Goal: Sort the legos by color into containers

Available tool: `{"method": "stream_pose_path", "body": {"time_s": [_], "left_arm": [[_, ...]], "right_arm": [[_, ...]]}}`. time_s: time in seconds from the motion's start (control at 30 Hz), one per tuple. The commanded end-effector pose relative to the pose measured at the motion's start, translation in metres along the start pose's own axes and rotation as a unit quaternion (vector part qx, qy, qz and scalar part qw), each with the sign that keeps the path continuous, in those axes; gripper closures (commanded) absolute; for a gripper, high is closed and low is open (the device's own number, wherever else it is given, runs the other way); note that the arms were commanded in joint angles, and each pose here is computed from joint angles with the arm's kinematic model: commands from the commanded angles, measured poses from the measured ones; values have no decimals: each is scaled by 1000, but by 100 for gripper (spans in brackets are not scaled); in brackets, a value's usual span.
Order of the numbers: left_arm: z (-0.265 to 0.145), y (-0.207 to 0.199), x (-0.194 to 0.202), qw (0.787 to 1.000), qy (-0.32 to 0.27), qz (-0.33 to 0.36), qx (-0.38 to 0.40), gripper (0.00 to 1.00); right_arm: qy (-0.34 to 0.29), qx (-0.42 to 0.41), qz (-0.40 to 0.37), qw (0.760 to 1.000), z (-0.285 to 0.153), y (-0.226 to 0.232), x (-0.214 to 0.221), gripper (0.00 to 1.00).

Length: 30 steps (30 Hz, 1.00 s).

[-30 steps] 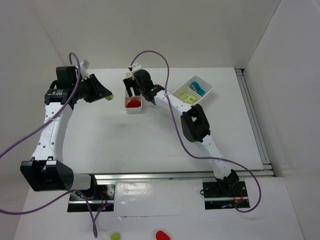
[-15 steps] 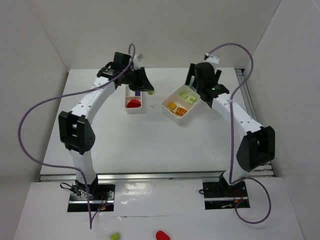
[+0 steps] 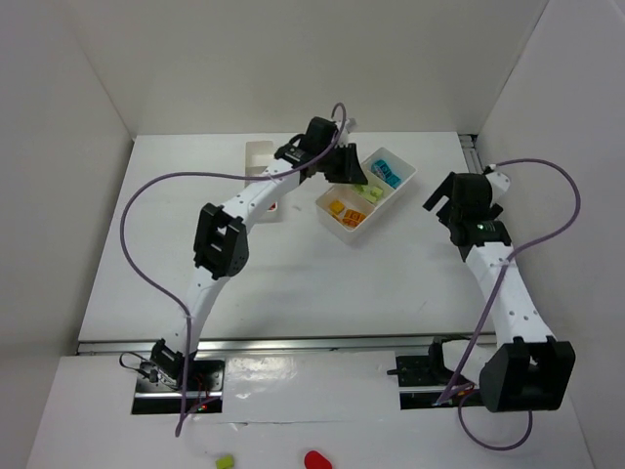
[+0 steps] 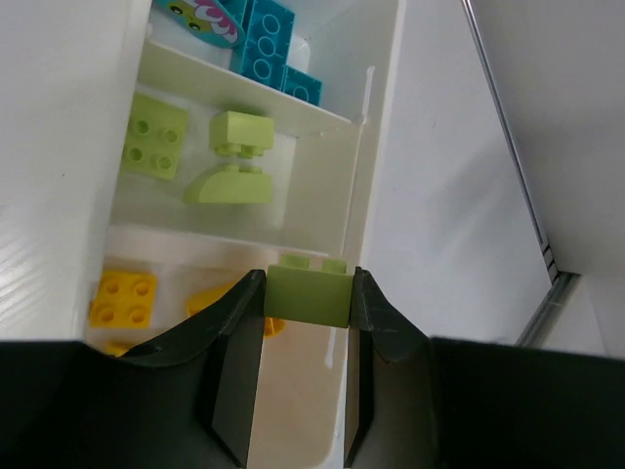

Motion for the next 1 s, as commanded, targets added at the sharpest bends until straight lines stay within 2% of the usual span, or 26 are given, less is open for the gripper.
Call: {"method": "stream_pose_path", "body": {"time_s": [0.0, 0.17, 0.2, 0.23, 0.3, 0.37, 0.43, 0.57, 0.6, 0.67, 0.7, 0.73, 0.77, 0.8, 0.83, 0.87, 0.97], "left_arm": [[22, -10, -33, 996, -90, 17, 22, 100], [53, -8, -31, 993, -119, 28, 7, 100], [58, -2, -29, 993, -119, 25, -3, 73], [58, 0, -30, 992, -124, 24, -13, 53], [61, 4, -29, 992, -127, 24, -17, 30], [56, -3, -36, 991, -136, 14, -10, 0], [47, -24, -47, 988, -153, 19, 12, 0], [-11, -81, -82, 978, -198, 39, 60, 0], [-44, -102, -91, 974, -210, 45, 73, 0], [-80, -120, -98, 967, -225, 84, 84, 0], [-86, -116, -88, 970, -211, 91, 74, 0], [-126, -134, -96, 962, -236, 110, 77, 0], [-139, -131, -97, 960, -244, 123, 54, 0], [-142, -120, -82, 967, -221, 120, 30, 0], [-156, -115, -81, 967, -224, 120, 16, 0], [-191, -122, -86, 961, -247, 126, 9, 0], [-213, -106, -60, 962, -231, 143, -33, 0]], "right_arm": [[6, -8, 24, 1000, -12, -12, 4, 0], [15, -16, 37, 999, -18, -20, 12, 0], [24, -10, 34, 999, -17, -23, 18, 0], [20, -13, 35, 999, -19, -23, 16, 0], [22, -6, 32, 999, -19, -27, 16, 0], [23, 1, 25, 999, -19, -30, 17, 0], [20, 6, 25, 999, -19, -32, 16, 0], [20, 6, 25, 999, -19, -32, 16, 0], [18, 11, 25, 999, -20, -33, 14, 0], [10, 32, 23, 999, -19, -38, 10, 0], [7, 42, 21, 999, -21, -41, 8, 0], [11, 56, 17, 998, -18, -45, 11, 0], [8, 76, 18, 997, -16, -49, 9, 0], [17, 93, 11, 995, -14, -55, 14, 0], [22, 104, 7, 994, -13, -58, 16, 0], [21, 112, 9, 993, -12, -59, 15, 0], [29, 131, 2, 991, -7, -64, 19, 0]]}}
Point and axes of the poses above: each gripper's point midway between its finger pads, its own z axis out along the fingers, its own y axis along the line the jaws close on, x = y × z, the point moved 3 cm from there along -z, back along the fingers
